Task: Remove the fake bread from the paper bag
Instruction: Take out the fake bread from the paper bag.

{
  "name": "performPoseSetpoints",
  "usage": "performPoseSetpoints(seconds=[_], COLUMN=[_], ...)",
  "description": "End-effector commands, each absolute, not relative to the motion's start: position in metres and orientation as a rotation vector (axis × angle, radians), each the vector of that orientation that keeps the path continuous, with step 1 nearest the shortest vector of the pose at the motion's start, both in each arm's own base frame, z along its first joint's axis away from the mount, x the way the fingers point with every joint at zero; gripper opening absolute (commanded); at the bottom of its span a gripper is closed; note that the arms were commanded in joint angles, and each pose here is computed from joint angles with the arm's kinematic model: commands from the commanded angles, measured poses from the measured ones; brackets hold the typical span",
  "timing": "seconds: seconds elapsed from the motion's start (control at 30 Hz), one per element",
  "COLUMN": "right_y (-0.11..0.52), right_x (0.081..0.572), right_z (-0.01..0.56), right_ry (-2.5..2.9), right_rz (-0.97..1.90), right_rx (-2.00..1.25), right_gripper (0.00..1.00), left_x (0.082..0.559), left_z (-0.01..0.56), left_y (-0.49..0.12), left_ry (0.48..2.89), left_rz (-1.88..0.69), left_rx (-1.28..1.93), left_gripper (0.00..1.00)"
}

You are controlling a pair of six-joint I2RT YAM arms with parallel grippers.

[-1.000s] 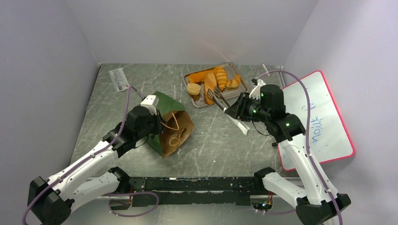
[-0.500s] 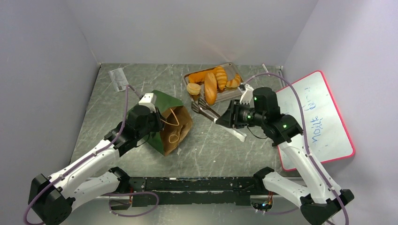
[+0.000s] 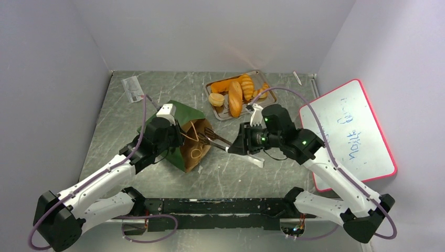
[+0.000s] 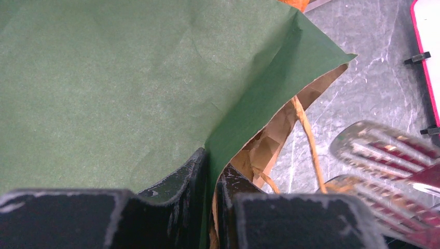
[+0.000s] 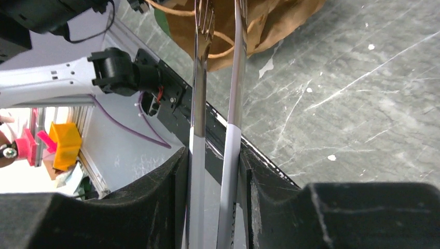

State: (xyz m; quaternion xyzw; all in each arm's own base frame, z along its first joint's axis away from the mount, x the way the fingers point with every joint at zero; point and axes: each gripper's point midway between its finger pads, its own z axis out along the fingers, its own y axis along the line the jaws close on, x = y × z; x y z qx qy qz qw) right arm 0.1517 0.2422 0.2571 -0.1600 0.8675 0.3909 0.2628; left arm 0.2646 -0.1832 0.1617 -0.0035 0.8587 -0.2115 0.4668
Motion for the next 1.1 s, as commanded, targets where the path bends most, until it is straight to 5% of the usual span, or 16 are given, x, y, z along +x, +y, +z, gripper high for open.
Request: performPoseSetpoints(seconds=[0.0, 1.07], right_y=[0.258, 0.343], right_x=[0.149, 0.197], right_z=[0.252, 0.200], right_ry=[2.339, 2.440], right_rz=[1.091, 1.295], right_rx=[-0.431, -0.319], right_gripper=[0.36, 0.35], left_x=[0.277, 0.260], left_z=[0.187, 0.206], left_y=[-0.184, -0.186], left_ry=[2.023, 1.983], left_rz=[-0.531, -0.609], left_rx=[-0.035, 0.048], left_gripper=[0.07, 0.07])
